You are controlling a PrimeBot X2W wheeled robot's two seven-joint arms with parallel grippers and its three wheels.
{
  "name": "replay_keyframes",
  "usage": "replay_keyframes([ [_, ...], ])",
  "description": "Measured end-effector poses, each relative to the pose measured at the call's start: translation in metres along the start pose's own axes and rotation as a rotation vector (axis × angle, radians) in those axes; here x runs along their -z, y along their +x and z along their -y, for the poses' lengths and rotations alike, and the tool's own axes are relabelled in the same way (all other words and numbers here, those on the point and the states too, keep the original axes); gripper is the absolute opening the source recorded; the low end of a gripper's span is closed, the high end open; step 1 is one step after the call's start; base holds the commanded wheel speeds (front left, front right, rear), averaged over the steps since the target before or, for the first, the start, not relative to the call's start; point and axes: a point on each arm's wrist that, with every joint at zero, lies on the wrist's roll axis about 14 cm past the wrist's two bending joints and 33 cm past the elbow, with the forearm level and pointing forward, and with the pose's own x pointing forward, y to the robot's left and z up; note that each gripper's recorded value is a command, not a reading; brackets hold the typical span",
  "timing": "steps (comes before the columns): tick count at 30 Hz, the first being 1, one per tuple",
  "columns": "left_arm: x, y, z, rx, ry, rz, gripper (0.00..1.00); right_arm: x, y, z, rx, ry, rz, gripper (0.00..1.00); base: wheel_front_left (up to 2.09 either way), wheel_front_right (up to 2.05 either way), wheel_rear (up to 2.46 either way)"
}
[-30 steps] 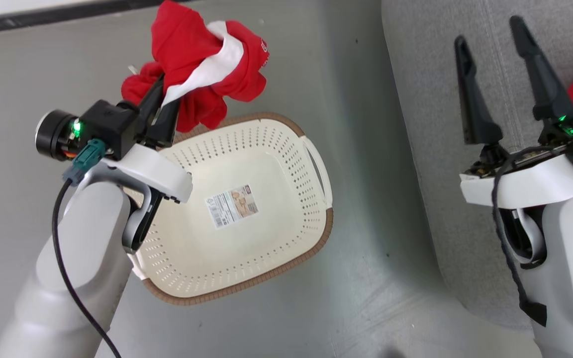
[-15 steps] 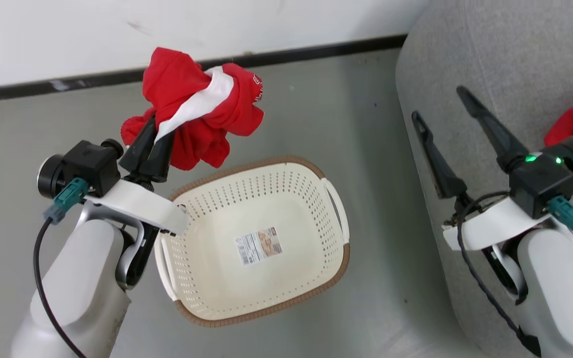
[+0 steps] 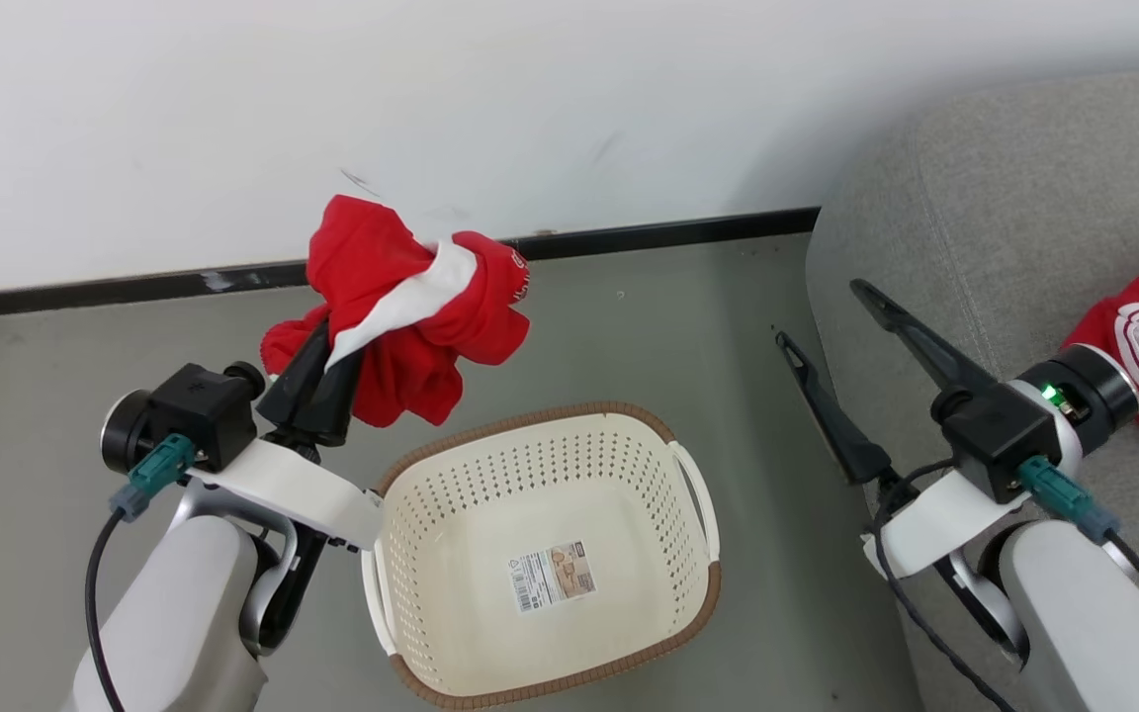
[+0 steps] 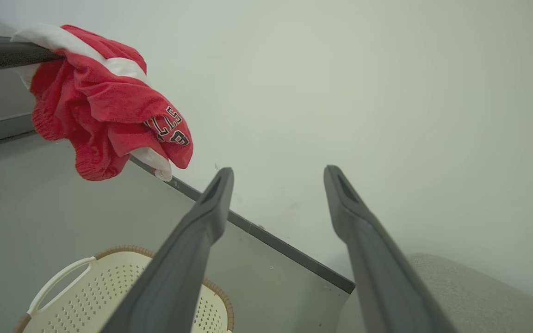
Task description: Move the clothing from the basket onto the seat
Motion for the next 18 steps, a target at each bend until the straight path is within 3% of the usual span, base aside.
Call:
replay_keyframes([
  [11,-0.037,-0.018,0.045,0.102,0.022,0.041,0.00,-0.027,-0.010,-0.049,-0.199,-0.087,0.051,1.00,0.00,0.00,0.00],
  [18,-0.052,-0.028,0.073,0.169,0.034,0.049,0.00,-0.041,-0.010,-0.051,-0.257,-0.179,0.079,1.00,0.00,0.00,0.00],
])
